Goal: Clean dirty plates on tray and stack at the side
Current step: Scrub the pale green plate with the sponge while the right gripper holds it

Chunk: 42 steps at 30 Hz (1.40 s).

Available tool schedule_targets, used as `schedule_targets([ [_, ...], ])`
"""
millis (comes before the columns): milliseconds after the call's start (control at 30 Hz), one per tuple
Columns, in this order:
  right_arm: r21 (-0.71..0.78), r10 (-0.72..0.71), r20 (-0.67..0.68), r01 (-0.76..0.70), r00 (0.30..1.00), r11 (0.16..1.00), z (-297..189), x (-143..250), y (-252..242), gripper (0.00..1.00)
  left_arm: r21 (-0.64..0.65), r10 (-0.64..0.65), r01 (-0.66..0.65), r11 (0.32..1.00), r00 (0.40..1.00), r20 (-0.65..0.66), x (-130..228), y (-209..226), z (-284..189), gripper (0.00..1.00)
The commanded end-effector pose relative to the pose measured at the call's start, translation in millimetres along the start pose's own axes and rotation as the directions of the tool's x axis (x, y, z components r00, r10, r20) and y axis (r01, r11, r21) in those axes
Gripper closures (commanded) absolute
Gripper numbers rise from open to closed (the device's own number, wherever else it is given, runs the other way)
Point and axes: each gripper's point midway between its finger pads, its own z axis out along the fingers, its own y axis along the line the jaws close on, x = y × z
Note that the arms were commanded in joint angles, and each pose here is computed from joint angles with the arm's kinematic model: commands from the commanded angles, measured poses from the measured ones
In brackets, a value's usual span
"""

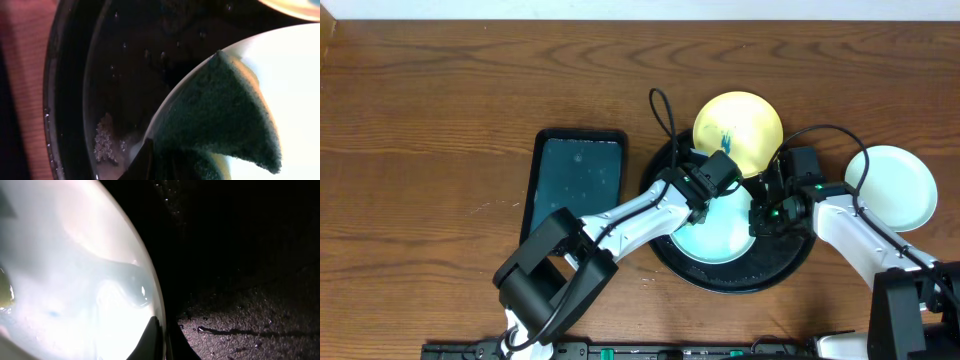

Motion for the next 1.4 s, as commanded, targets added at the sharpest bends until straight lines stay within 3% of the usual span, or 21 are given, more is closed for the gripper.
schedule_targets([
  [0, 0.091, -0.021, -0.028, 0.024, 0.999, 0.996, 6, 8, -17, 0.99, -0.198, 0.030, -0.040, 0.979, 0.998, -0.054, 12, 48, 25, 0.93],
  [67, 0.094, -0.021, -0.028, 0.024, 0.999, 0.995, 6, 8, -18, 0.99, 0.005, 0.007, -0.006, 1.000, 0.990, -0.141, 25, 12, 27, 0.92],
  [133, 0.094, -0.021, -0.028, 0.023, 0.999, 0.995, 6, 8, -18, 0.99, 0.205, -0.025, 0.076, 0.976, 0.970, -0.240, 39, -26, 20, 0.92],
  [300, 0.094, -0.021, -0.026, 0.024, 0.999, 0.995, 6, 8, -18, 0.99, 0.522, -0.050, 0.272, 0.808, 0.915, -0.400, 43, -95, -14, 0.92],
  [433, 0.094, -0.011, -0.022, 0.013, 1.000, 0.996, 6, 7, -18, 0.99, 0.574, -0.035, 0.311, 0.758, 0.898, -0.439, 46, -112, -26, 0.92],
  [667, 0.089, 0.005, -0.003, -0.005, 1.000, 0.996, 6, 2, -17, 0.99, 0.578, -0.007, 0.293, 0.761, 0.896, -0.444, 56, -119, -30, 0.92],
  [800, 0.089, 0.012, -0.002, -0.012, 1.000, 0.996, 6, 2, -17, 0.99, 0.541, 0.001, 0.271, 0.796, 0.894, -0.449, 65, -109, -23, 0.91],
  [967, 0.089, 0.012, -0.003, -0.012, 1.000, 0.996, 6, 3, -17, 0.99, 0.261, -0.104, 0.209, 0.943, 0.925, -0.365, 62, -49, 9, 0.92],
  [1067, 0.089, 0.012, -0.003, -0.011, 1.000, 0.996, 6, 3, -17, 0.99, 0.082, -0.150, 0.178, 0.981, 0.950, -0.275, 51, -8, 22, 0.92],
  [1167, 0.091, 0.012, -0.008, -0.011, 1.000, 0.996, 6, 4, -17, 0.99, -0.152, -0.147, 0.129, 0.980, 0.982, -0.117, 30, 41, 27, 0.92],
  [1367, 0.091, -0.002, -0.012, 0.003, 1.000, 0.996, 6, 4, -17, 0.99, -0.320, -0.031, 0.028, 0.947, 1.000, -0.004, 9, 72, 21, 0.92],
])
